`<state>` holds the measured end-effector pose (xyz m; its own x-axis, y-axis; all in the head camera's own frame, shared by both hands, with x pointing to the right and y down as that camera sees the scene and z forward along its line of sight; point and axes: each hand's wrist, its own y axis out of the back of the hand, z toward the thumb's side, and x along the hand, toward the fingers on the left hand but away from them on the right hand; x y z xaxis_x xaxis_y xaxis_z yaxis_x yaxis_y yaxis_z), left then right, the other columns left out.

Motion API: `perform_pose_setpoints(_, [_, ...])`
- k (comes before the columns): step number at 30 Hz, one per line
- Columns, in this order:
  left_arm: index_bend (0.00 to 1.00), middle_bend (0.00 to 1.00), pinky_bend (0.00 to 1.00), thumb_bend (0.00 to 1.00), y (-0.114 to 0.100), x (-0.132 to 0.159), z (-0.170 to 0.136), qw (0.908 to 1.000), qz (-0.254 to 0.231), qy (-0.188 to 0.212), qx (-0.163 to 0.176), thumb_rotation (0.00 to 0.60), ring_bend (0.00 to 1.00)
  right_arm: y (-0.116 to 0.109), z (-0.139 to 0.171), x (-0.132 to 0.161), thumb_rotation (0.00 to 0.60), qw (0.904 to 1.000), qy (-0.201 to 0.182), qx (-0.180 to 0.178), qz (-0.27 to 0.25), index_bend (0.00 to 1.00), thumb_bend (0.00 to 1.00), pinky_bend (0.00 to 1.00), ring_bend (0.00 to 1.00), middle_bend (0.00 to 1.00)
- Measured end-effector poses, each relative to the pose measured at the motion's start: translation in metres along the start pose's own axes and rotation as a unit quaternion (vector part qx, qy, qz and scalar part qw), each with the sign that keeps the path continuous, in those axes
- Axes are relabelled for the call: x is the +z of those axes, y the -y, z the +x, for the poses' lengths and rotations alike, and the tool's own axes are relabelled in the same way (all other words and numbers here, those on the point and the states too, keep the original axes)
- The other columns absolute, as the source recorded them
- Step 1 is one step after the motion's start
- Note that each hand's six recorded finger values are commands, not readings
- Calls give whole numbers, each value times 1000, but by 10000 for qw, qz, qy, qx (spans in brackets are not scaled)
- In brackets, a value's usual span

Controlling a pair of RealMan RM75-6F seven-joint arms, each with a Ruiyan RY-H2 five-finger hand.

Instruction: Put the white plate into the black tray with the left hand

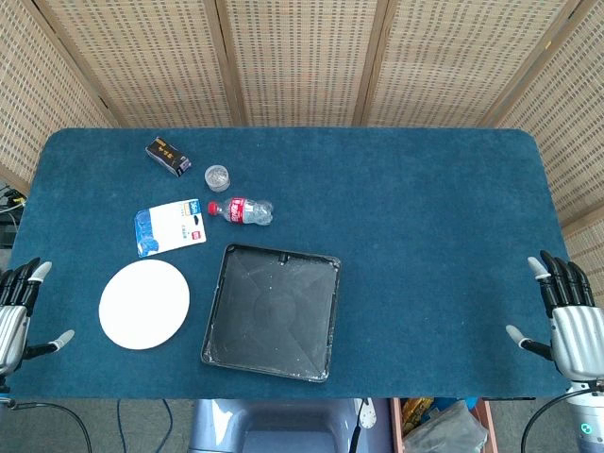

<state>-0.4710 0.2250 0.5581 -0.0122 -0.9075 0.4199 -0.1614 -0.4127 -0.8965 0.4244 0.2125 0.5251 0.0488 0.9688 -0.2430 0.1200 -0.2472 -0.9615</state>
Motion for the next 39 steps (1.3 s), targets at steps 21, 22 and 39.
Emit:
perform_pose_setpoints(21, [103, 0, 0, 144, 77, 0, -3, 9942, -386, 705, -719, 600, 0, 5, 0, 4, 600, 9998, -21, 179, -82, 0, 0, 0, 0, 0])
perform_pose_setpoints(22, [141, 0, 0, 157, 89, 0, -5, 9935, -395, 744, -770, 600, 0, 5, 0, 4, 600, 9998, -23, 175, -84, 0, 0, 0, 0, 0])
perform_pose_setpoints(39, [333, 0, 0, 241, 159, 21, -10, 9937, -368, 859, -613, 600, 0, 4, -1, 3, 600, 9996, -35, 208, -202, 0, 0, 0, 0, 0])
